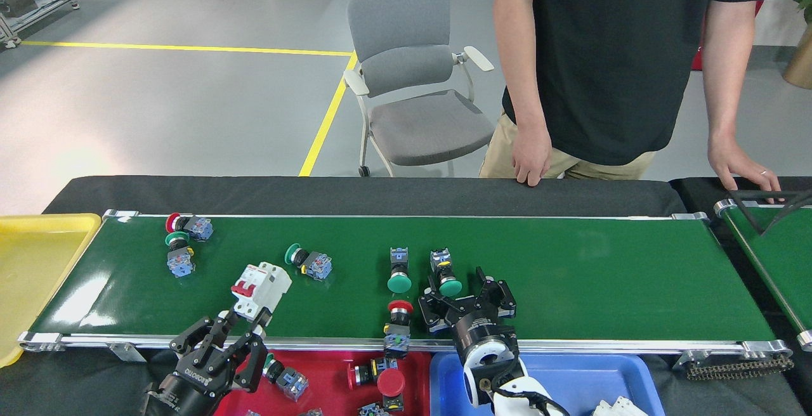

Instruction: Pick switch part from conveyor to tray

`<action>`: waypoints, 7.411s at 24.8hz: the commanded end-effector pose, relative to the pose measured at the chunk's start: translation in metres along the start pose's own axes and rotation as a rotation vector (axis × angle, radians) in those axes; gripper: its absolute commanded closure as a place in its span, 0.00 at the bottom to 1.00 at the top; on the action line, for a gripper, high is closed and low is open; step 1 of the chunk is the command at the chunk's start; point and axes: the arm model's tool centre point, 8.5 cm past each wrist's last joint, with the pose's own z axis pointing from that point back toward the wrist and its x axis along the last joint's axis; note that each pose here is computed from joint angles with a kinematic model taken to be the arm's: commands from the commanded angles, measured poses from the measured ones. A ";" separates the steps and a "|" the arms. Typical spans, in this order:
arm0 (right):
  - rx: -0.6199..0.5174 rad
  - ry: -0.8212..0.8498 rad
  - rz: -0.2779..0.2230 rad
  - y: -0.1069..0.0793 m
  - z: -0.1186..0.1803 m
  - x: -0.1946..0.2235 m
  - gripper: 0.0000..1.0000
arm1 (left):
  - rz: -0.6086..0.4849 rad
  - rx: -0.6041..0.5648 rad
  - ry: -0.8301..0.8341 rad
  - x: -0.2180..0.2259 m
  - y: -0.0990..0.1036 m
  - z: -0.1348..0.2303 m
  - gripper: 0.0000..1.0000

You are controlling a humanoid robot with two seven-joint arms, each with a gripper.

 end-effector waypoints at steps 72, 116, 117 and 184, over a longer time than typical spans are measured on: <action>-0.259 0.249 -0.198 -0.004 0.192 -0.282 0.00 | 0.010 -0.043 -0.332 0.201 0.019 -0.064 0.00; -0.280 0.209 -0.148 -0.036 0.127 -0.164 0.02 | -0.023 -0.223 0.531 -0.206 -0.009 -0.002 0.00; -0.280 0.208 -0.148 -0.036 0.126 -0.163 0.02 | -0.032 -0.238 0.563 -0.213 -0.009 -0.008 0.00; -0.184 0.228 -0.137 0.010 0.185 -0.185 0.00 | -0.011 -0.044 0.445 -0.133 -0.012 0.181 0.01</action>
